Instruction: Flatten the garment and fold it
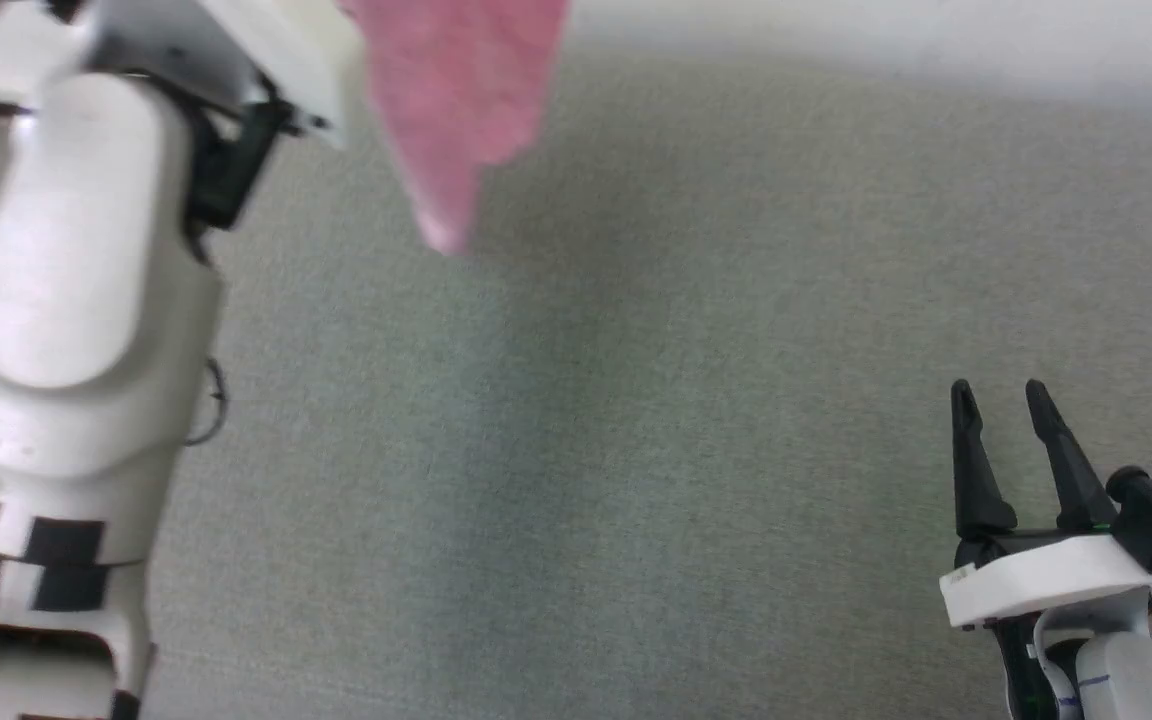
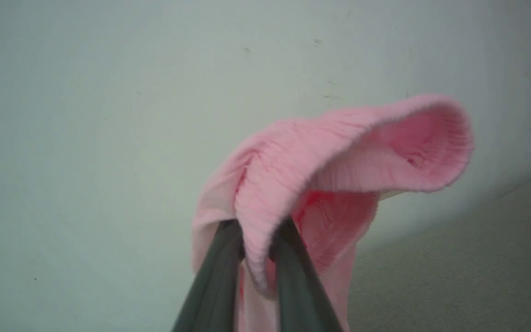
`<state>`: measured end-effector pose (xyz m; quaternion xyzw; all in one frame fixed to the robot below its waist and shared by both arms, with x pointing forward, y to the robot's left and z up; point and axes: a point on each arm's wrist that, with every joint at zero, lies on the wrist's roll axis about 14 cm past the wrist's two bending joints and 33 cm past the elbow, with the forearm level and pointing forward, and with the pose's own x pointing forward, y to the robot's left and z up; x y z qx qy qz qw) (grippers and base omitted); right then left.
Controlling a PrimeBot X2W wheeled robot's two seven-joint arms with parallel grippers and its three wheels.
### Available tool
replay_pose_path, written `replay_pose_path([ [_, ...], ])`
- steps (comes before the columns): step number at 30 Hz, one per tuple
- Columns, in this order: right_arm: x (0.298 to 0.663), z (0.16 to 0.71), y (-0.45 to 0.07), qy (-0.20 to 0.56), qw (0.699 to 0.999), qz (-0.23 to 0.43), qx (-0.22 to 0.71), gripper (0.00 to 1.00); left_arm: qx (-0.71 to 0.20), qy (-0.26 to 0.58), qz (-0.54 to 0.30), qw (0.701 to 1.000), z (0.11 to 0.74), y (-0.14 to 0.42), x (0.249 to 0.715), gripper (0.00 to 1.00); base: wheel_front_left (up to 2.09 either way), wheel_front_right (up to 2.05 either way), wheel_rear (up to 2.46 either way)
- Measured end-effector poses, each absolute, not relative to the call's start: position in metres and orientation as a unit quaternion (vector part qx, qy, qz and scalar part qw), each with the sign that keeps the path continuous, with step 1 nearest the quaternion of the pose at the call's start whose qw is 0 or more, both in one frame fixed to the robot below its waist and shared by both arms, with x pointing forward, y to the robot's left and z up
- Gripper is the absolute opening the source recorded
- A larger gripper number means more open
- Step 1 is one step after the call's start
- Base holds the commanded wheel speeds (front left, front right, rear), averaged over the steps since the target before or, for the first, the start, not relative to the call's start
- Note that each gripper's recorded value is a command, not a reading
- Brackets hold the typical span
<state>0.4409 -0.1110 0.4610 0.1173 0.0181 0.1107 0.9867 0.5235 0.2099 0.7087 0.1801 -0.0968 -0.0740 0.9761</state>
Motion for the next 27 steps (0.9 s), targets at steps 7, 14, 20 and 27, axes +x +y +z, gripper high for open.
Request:
replay_pose_path([
  [7, 0.42, 0.47, -0.144, 0.008, 0.991, 0.067, 0.115, 1.0, 0.145, -0.075, -0.197, 0.967, 0.684, 0.11, 0.511, 0.0, 0.0, 0.0, 0.0],
  [14, 0.404, 0.475, -0.168, 0.002, 0.993, 0.035, 0.113, 1.0, 0.102, 0.101, -0.301, 0.943, 0.541, 0.032, 0.467, 0.0, 0.0, 0.0, 0.0],
  [20, 0.395, 0.482, -0.18, -0.008, 0.994, 0.019, 0.111, 1.0, 0.09, 0.262, -0.352, 0.894, 0.439, 0.0, 0.401, 0.0, 0.0, 0.0, 0.0],
  [27, 0.382, 0.481, -0.184, -0.006, 0.993, 0.014, 0.114, 1.0, 0.028, 0.316, -0.325, 0.891, 0.43, 0.008, 0.388, 1.0, 0.0, 0.0, 0.0],
])
